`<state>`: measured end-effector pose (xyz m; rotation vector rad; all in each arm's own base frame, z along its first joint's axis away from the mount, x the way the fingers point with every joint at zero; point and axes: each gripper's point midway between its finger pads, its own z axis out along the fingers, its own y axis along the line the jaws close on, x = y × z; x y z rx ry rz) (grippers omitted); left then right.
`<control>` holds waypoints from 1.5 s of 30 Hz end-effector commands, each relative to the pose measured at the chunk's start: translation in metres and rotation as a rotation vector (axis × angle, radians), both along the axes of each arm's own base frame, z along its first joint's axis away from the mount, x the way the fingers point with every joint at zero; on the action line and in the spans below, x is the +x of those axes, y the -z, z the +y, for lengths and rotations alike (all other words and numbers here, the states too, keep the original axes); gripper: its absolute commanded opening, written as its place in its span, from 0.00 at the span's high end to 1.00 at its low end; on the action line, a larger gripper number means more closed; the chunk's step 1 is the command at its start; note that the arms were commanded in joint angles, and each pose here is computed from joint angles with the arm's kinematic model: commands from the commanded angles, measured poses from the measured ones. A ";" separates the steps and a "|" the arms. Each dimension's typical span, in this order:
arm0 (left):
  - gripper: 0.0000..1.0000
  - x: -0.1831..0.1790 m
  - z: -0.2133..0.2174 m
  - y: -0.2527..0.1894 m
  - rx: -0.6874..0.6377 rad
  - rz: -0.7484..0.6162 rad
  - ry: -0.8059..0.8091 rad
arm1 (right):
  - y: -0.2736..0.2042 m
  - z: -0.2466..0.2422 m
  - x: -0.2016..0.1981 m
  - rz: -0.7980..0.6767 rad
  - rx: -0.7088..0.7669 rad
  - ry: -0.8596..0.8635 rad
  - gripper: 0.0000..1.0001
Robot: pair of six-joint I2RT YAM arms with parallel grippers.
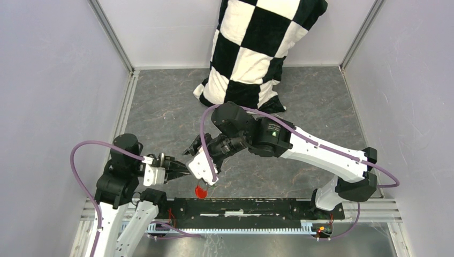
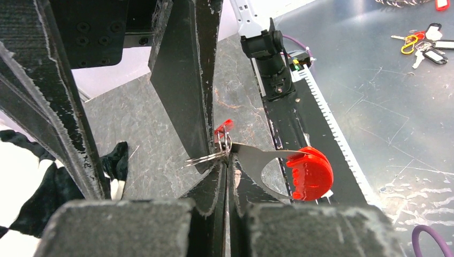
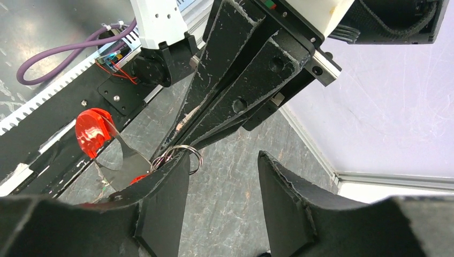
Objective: Put the keys on the keyring
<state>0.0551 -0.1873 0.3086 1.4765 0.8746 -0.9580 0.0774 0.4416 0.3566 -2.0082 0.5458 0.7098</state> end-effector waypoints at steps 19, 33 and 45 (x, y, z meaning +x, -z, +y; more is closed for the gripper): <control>0.98 -0.018 0.001 -0.006 -0.039 -0.067 0.062 | -0.017 0.000 -0.010 0.056 -0.028 -0.058 0.33; 0.98 -0.021 0.001 -0.010 -0.044 -0.075 0.072 | -0.023 -0.003 -0.016 0.104 -0.026 -0.067 0.30; 0.98 -0.020 0.001 -0.010 -0.044 -0.079 0.073 | -0.028 -0.003 -0.016 0.174 -0.038 -0.055 0.27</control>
